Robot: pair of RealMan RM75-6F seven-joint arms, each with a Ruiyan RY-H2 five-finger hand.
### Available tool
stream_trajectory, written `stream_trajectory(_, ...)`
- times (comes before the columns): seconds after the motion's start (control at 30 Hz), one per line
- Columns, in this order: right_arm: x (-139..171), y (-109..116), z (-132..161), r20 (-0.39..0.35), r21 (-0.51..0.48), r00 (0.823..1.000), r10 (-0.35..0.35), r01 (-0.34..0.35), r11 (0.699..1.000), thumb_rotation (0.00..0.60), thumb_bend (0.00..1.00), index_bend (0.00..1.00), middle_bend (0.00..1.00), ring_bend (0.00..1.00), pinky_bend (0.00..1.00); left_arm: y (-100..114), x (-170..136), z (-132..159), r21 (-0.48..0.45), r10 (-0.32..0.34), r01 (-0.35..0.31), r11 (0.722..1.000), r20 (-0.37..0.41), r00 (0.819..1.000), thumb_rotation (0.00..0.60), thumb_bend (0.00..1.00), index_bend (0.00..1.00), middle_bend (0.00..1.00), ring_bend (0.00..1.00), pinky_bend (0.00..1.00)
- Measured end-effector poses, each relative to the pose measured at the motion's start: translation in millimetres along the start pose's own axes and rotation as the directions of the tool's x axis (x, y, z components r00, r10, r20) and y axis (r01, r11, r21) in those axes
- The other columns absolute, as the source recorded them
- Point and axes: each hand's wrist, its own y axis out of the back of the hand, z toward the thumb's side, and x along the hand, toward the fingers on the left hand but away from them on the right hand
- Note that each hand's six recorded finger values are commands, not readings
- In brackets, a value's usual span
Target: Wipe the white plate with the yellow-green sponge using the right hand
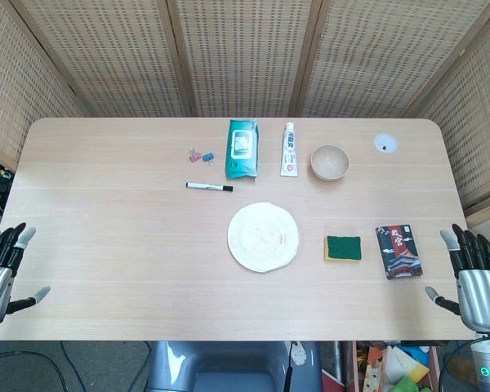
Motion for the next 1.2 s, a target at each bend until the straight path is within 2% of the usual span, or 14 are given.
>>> stream_trajectory(0.3, -3, -3, 5, -0.022, -0.020, 1.000, 0.013, -0.014, 1.000, 0.600, 0.00, 0.00, 0.00, 0.00, 0.00, -3, 2, -1, -0.003, -0.014, 0.014, 1.000, -0.007, 1.000, 0.600, 0.00, 0.00, 0.00, 0.00, 0.00)
stream_trajectory(0.37, -5, -7, 9, -0.042, -0.047, 0.999, 0.030, -0.032, 0.998, 0.600, 0.00, 0.00, 0.00, 0.00, 0.00, -4, 4, -1, -0.001, -0.016, 0.016, 1.000, -0.006, 1.000, 0.600, 0.00, 0.00, 0.00, 0.00, 0.00)
stream_trajectory(0.47, -13, -19, 17, -0.083, -0.064, 0.993, 0.090, -0.095, 0.993, 0.600, 0.00, 0.00, 0.00, 0.00, 0.00, -7, 7, 1, 0.006, -0.021, 0.021, 1.000, -0.003, 1.000, 0.600, 0.00, 0.00, 0.00, 0.00, 0.00)
stream_trajectory(0.57, -30, -37, 30, -0.143, -0.027, 0.975, 0.170, -0.175, 0.984, 0.600, 0.00, 0.00, 0.00, 0.00, 0.01, -14, 12, 1, 0.022, -0.032, 0.032, 0.999, -0.003, 0.999, 0.600, 0.00, 0.00, 0.00, 0.00, 0.00)
stream_trajectory(0.7, -65, -65, 56, -0.233, 0.070, 0.935, 0.267, -0.258, 0.964, 0.600, 0.00, 0.01, 0.03, 0.00, 0.06, -21, 20, -1, 0.038, -0.038, 0.039, 0.999, -0.016, 0.999, 0.600, 0.00, 0.00, 0.00, 0.00, 0.00)
stream_trajectory(0.9, -106, -107, 82, -0.262, 0.180, 0.888, 0.377, -0.339, 0.923, 0.600, 0.00, 0.08, 0.08, 0.01, 0.13, -23, 24, -3, 0.037, -0.035, 0.036, 0.999, -0.034, 0.999, 0.600, 0.00, 0.00, 0.00, 0.00, 0.00)
stream_trajectory(1.03, -119, -129, 93, -0.253, 0.211, 0.876, 0.411, -0.365, 0.907, 0.600, 0.00, 0.11, 0.11, 0.04, 0.15, -24, 26, -4, 0.039, -0.035, 0.037, 0.999, -0.039, 0.999, 0.600, 0.00, 0.00, 0.00, 0.00, 0.00)
stream_trajectory(1.2, -124, -144, 104, -0.254, 0.228, 0.867, 0.429, -0.378, 0.897, 0.600, 0.00, 0.16, 0.15, 0.07, 0.20, -24, 26, -4, 0.038, -0.033, 0.035, 0.999, -0.038, 0.999, 0.600, 0.00, 0.00, 0.00, 0.00, 0.00)
